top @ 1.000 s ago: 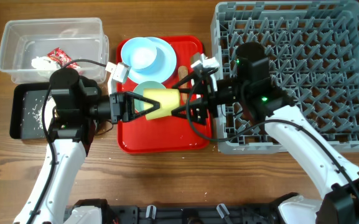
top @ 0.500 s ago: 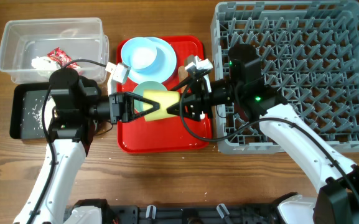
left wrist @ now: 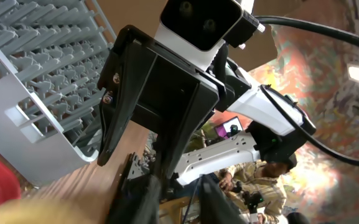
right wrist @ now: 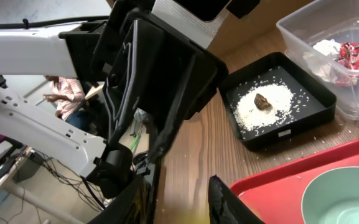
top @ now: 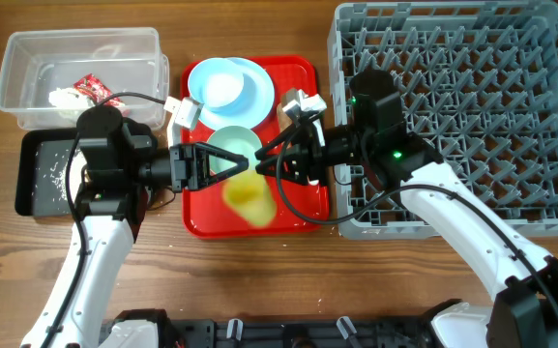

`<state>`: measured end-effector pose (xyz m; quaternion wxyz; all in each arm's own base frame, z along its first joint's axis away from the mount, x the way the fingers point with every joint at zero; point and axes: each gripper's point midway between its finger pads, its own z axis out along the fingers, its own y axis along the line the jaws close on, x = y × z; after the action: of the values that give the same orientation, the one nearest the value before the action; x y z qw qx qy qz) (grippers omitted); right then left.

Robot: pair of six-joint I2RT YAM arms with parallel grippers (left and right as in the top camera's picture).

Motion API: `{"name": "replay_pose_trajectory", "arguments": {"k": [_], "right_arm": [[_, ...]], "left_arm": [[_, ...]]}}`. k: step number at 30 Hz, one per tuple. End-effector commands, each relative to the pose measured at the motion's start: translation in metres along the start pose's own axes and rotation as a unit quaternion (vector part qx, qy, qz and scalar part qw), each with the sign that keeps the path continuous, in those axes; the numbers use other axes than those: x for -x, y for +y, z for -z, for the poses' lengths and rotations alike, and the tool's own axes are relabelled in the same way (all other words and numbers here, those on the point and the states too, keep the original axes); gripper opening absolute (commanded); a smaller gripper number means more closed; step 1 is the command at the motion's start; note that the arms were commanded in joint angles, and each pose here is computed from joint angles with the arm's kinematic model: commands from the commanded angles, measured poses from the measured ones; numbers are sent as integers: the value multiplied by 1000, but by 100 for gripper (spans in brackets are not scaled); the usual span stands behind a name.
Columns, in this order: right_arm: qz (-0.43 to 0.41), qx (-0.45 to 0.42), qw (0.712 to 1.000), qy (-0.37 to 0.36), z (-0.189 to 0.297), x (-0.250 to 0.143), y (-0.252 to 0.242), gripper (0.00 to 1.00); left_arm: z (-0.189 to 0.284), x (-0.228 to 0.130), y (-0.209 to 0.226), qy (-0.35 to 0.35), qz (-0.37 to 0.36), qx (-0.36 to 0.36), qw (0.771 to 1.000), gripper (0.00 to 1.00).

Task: Sort waste into correct bins and load items into the dishwasher rack

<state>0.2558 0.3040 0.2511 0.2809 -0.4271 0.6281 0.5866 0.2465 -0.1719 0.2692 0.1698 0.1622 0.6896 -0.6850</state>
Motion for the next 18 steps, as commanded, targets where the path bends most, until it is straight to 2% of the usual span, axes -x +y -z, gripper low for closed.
{"name": "replay_pose_trajectory", "arguments": {"k": [1, 4, 7, 12, 16, 18], "right_arm": [[8, 11, 1000, 0, 0, 2, 2, 33], [8, 8, 1000, 0, 0, 3, 1, 33], [8, 6, 1000, -1, 1, 3, 0, 37], [-7, -38, 999, -11, 11, 6, -18, 70], [-62, -110, 991, -37, 41, 11, -50, 75], [-83, -135, 986, -43, 56, 9, -62, 79]], "left_arm": [[-1, 2, -6, 5, -15, -4, 1000, 10], [-1, 2, -6, 5, -18, -4, 1000, 8], [-1, 3, -5, 3, -29, -3, 1000, 13], [-1, 7, 2, -12, -36, 13, 999, 24], [0, 4, 28, -29, -11, 41, 999, 27], [3, -5, 64, -45, 45, 98, 993, 29]]}}
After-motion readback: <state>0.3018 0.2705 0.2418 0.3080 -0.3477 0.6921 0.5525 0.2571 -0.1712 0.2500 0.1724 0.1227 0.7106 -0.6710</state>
